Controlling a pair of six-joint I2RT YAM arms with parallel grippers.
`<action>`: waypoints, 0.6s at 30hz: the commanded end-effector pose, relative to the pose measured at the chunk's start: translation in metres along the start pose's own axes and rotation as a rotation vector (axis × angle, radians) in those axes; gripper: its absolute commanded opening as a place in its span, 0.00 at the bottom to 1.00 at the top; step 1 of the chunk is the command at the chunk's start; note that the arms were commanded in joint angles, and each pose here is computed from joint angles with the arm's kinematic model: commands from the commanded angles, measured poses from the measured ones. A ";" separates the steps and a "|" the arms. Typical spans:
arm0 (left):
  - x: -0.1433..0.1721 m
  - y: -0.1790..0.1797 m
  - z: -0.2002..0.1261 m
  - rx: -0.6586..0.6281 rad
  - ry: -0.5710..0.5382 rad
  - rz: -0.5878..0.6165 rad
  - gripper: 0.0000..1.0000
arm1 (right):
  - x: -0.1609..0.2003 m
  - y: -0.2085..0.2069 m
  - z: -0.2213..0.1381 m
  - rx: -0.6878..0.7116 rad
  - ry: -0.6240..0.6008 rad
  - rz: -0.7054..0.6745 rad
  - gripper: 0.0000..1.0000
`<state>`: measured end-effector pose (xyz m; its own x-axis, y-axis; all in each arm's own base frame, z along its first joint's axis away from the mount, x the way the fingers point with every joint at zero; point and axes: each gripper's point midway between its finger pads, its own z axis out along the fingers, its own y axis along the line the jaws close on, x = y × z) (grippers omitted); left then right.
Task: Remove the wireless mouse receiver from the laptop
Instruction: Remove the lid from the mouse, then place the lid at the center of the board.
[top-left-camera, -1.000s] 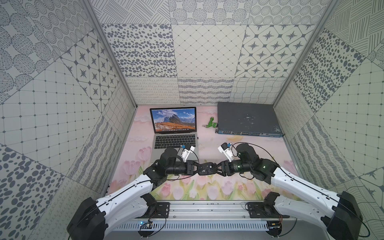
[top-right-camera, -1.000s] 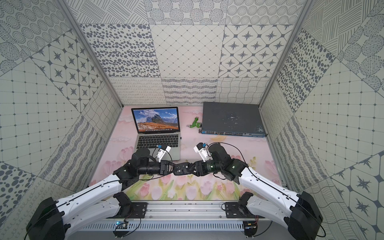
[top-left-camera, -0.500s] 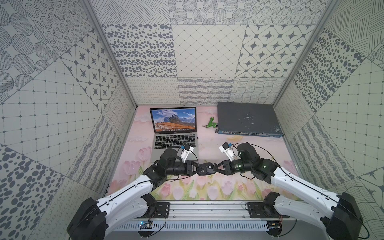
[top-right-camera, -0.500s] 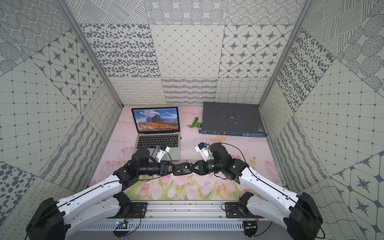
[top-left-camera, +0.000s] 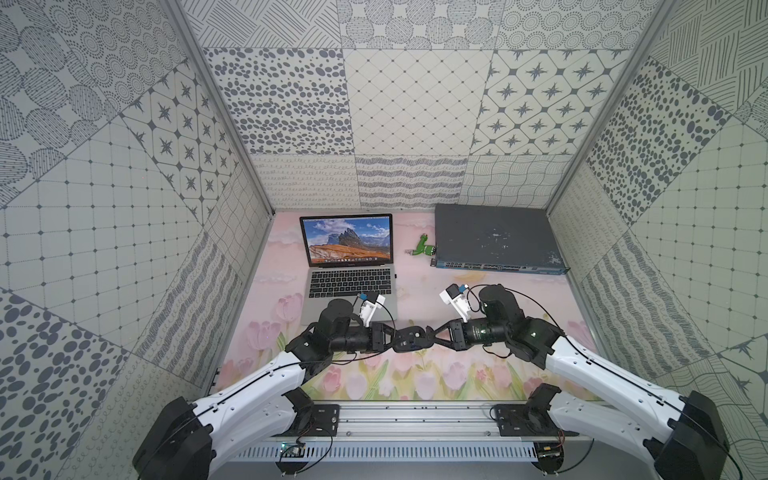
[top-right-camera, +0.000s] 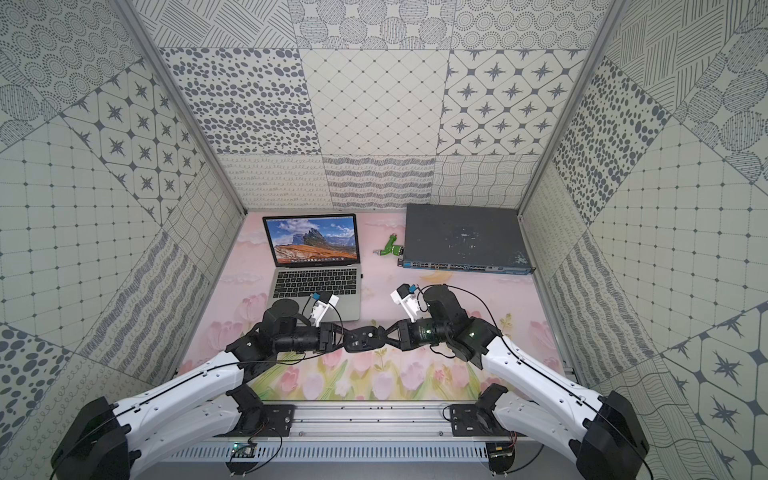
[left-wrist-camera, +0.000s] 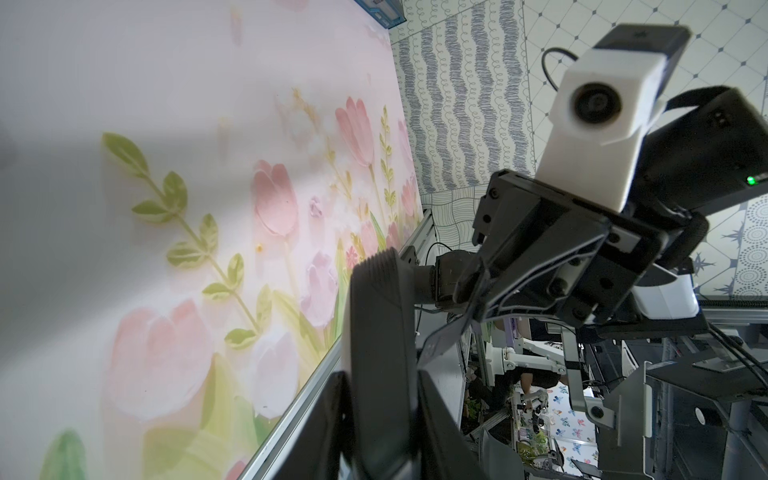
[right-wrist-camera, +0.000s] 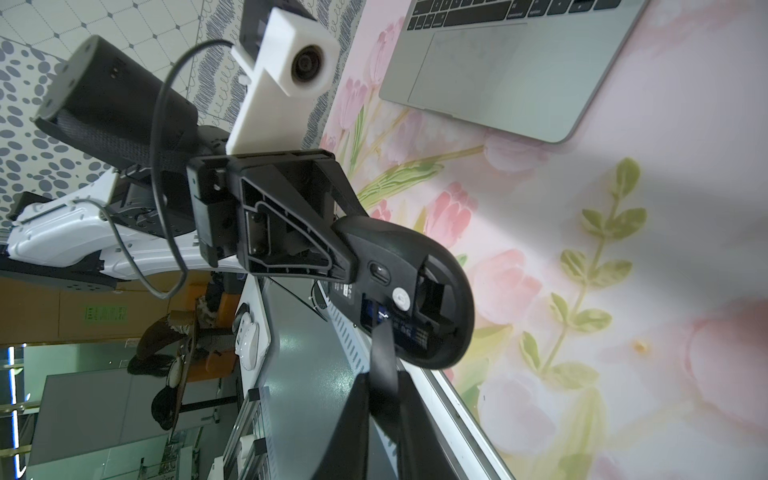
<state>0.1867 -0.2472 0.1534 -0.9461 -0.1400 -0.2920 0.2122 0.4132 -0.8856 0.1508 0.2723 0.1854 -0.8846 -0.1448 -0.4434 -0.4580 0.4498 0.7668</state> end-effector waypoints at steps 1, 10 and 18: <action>-0.006 -0.016 -0.003 0.069 -0.016 0.064 0.10 | -0.004 -0.001 -0.004 -0.002 -0.033 -0.011 0.01; -0.004 -0.003 -0.005 0.020 -0.017 0.056 0.09 | -0.019 0.011 -0.026 -0.019 -0.084 -0.023 0.00; -0.006 0.018 -0.027 -0.219 -0.040 0.134 0.10 | -0.051 -0.070 -0.070 0.630 -0.104 -0.114 0.00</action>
<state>0.1874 -0.2341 0.1584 -0.9265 -0.1484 -0.3458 0.2405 0.4732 -0.8475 0.1922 0.2303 0.2145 -0.8342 -0.0817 -0.5454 -0.4518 0.6684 0.5909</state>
